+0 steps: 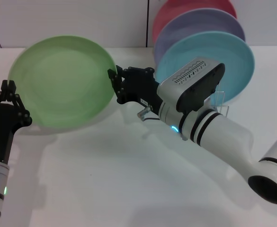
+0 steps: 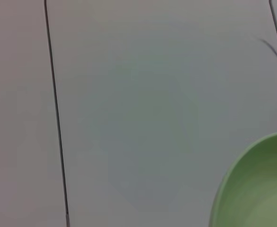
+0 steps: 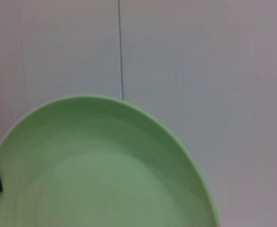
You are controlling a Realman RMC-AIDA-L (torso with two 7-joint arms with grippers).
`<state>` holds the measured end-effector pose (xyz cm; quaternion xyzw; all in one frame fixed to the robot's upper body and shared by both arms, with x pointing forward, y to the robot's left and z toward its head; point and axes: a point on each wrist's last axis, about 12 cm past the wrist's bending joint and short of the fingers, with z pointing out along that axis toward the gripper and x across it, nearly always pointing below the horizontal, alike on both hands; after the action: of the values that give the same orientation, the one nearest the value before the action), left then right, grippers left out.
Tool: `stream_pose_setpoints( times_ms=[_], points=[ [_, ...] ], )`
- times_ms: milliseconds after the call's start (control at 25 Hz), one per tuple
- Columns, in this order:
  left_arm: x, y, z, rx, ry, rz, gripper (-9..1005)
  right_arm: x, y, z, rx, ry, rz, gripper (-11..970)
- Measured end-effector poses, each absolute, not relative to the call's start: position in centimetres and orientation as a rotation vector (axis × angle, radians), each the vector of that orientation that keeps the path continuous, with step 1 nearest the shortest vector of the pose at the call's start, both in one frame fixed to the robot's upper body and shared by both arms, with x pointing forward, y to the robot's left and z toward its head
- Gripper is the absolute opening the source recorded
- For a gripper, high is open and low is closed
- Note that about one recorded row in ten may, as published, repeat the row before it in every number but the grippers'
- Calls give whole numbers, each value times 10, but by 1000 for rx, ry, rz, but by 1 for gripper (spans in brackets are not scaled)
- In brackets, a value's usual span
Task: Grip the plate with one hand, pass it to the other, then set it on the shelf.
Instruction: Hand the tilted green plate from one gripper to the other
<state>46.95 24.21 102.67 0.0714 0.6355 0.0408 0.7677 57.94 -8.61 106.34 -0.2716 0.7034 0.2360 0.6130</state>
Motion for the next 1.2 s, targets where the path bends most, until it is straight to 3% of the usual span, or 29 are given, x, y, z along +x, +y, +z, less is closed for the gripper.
stream_pose_setpoints(
  times_ms=[1200],
  points=[
    [469,240,1027,161,1380,82,33,581,-88,1064,-615,1617,538,47]
  ],
)
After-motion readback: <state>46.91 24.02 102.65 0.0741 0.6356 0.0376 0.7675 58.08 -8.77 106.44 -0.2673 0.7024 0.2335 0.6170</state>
